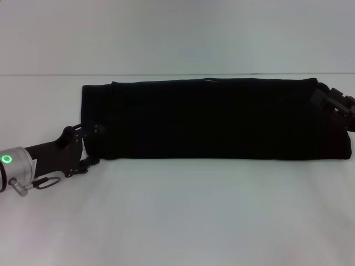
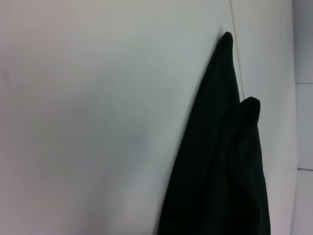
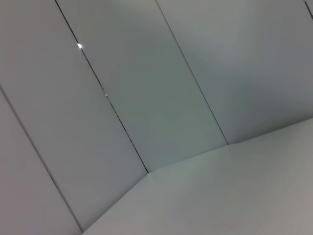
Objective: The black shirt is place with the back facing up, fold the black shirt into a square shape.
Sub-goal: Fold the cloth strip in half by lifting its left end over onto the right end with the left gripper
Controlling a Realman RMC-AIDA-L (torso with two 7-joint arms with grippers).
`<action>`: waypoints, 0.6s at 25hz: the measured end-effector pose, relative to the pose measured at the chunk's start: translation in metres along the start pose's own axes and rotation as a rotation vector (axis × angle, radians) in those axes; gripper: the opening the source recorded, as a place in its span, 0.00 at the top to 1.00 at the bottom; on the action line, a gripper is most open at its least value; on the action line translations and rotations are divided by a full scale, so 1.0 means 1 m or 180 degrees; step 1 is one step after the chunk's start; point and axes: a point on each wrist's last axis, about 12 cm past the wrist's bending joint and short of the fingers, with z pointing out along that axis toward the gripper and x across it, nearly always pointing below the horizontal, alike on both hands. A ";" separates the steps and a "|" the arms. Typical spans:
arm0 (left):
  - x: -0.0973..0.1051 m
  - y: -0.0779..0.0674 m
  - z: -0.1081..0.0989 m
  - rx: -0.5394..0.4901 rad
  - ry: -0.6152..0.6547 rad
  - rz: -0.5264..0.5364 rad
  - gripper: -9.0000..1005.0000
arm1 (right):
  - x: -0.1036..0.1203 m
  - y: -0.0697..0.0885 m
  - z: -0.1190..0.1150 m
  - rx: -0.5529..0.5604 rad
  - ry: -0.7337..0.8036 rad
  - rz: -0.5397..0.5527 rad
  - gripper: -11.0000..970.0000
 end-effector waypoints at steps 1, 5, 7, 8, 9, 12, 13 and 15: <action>0.001 0.000 0.001 -0.0006 0.0019 0.0005 0.13 | 0.000 0.000 0.000 0.0001 0.0000 0.0003 0.27; 0.002 -0.001 -0.001 0.0025 0.0081 0.0009 0.13 | 0.001 0.000 -0.001 0.0010 0.0000 0.0014 0.27; 0.003 0.000 -0.002 0.0039 0.0101 -0.0011 0.13 | 0.000 -0.001 -0.002 0.0013 -0.0003 0.0017 0.27; 0.003 0.001 -0.003 0.0044 0.0107 -0.0019 0.13 | 0.000 -0.001 -0.002 0.0013 -0.0003 0.0017 0.28; 0.003 0.001 -0.003 0.0045 0.0107 -0.0024 0.13 | 0.000 -0.001 -0.001 0.0011 -0.0002 0.0018 0.28; 0.003 0.001 -0.001 0.0021 0.0084 -0.0024 0.13 | 0.000 0.000 0.000 0.0000 0.0001 0.0018 0.28; 0.003 0.001 -0.001 0.0011 0.0070 -0.0021 0.13 | 0.000 0.000 0.000 -0.0001 0.0001 0.0018 0.28; 0.001 0.000 0.001 -0.0010 0.0035 -0.0024 0.13 | 0.000 0.000 0.001 -0.0004 0.0001 0.0020 0.28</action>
